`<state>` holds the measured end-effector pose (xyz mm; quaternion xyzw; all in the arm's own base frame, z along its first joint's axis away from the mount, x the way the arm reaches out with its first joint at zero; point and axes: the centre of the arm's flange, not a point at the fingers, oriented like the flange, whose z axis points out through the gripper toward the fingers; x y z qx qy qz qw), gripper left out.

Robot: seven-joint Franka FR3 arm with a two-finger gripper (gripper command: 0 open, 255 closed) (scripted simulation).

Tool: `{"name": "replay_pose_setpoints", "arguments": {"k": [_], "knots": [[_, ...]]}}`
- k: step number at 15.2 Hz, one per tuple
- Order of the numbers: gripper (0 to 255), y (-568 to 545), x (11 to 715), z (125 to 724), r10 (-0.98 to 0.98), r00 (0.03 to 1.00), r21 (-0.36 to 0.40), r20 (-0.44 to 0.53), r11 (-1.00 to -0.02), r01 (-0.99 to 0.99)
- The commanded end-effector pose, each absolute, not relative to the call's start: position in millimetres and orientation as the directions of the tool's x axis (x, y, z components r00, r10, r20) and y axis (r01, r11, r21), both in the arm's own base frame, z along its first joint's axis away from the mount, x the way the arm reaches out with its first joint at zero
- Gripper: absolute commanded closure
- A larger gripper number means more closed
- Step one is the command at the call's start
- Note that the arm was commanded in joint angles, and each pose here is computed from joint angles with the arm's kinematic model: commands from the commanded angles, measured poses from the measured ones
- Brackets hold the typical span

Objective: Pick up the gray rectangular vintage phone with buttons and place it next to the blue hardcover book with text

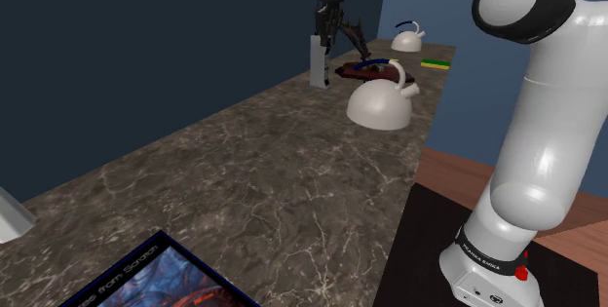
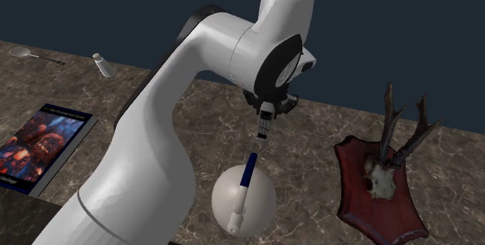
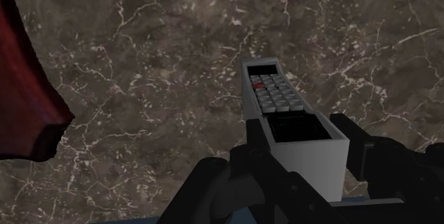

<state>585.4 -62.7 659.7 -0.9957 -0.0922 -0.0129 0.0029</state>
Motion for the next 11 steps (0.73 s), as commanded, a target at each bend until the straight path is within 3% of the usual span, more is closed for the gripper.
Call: {"name": "replay_pose_setpoints", "arguments": {"k": [1,11], "knots": [[255,-62.3,584.9,671.3,0.184,0.983,-0.003,0.027,-0.983,0.184],[255,-62.3,584.9,719.9,0.184,0.983,-0.003,0.027,-0.983,0.184]]}}
